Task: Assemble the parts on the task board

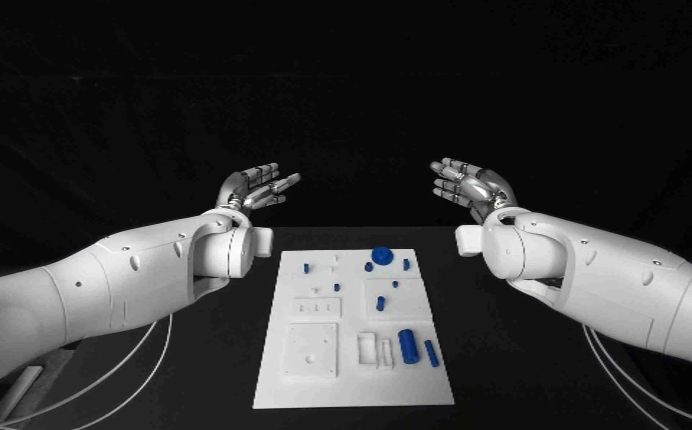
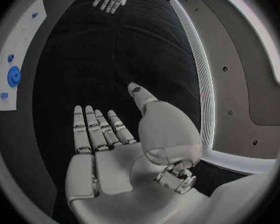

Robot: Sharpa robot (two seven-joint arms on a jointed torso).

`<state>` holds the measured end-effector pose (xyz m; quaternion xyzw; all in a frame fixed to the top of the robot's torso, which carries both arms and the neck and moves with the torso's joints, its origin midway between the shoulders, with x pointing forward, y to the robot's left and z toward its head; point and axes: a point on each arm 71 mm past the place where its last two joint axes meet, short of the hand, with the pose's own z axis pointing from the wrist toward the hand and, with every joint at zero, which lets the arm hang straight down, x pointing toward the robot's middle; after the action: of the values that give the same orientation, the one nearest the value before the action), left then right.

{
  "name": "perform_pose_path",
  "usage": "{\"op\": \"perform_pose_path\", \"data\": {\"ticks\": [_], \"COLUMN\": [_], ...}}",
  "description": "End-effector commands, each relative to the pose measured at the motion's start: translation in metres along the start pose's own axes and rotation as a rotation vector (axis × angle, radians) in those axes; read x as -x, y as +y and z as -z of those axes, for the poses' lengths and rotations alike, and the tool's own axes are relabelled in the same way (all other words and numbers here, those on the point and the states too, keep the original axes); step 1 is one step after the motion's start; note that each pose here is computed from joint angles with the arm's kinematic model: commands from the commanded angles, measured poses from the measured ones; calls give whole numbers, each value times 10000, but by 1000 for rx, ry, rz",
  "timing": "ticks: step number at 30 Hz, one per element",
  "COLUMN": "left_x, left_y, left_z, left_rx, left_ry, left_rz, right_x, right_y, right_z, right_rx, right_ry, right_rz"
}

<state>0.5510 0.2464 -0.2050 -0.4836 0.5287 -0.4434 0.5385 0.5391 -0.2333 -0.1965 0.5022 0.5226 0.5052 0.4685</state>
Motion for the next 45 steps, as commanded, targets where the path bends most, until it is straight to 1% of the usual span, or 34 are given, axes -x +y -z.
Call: {"op": "perform_pose_path", "data": {"ticks": [1, 3, 6, 11, 12, 17, 19, 21, 24, 29, 33, 38, 39, 40, 41, 45], "left_x": [-3, 30, 55, 57, 46, 47, 55, 58, 58, 38, 26, 3, -3, -21, -31, -98], "left_y": [-28, -55, -77, -79, -83, -86, -99, -114, -159, -270, -365, -497, -508, -531, -539, -567], "left_z": [-102, -147, -179, -182, -181, -162, -137, -119, -82, 7, 85, 217, 233, 273, 292, 378], "left_rx": [63, 65, 66, 66, 64, 58, 44, 33, 15, -16, -35, -59, -61, -62, -61, -54], "left_ry": [85, 85, 84, 84, 103, 115, 121, 127, 141, 174, 197, 228, 232, 246, 253, 289], "left_rz": [34, 27, 22, 22, 29, 32, 29, 27, 26, 27, 29, 41, 42, 48, 52, 70], "right_x": [-57, -23, 14, 38, 117, 58, 4, -37, -118, -273, -374, -507, -521, -560, -580, -659], "right_y": [-1, 27, 57, 76, 162, 180, 183, 182, 180, 171, 159, 138, 134, 126, 123, 111], "right_z": [-88, -135, -183, -212, -248, -262, -275, -283, -288, -284, -274, -260, -260, -260, -262, -275], "right_rx": [-94, -109, -124, -134, 46, 115, 153, 175, 217, 279, 306, 332, 333, 338, 342, 366], "right_ry": [204, 223, 242, 254, 215, 238, 256, 271, 301, 351, 381, 415, 418, 423, 423, 407], "right_rz": [30, 39, 48, 55, 416, 583, 676, 731, 842, 1027, 1143, 1299, 1317, 1365, 1388, 1476]}}
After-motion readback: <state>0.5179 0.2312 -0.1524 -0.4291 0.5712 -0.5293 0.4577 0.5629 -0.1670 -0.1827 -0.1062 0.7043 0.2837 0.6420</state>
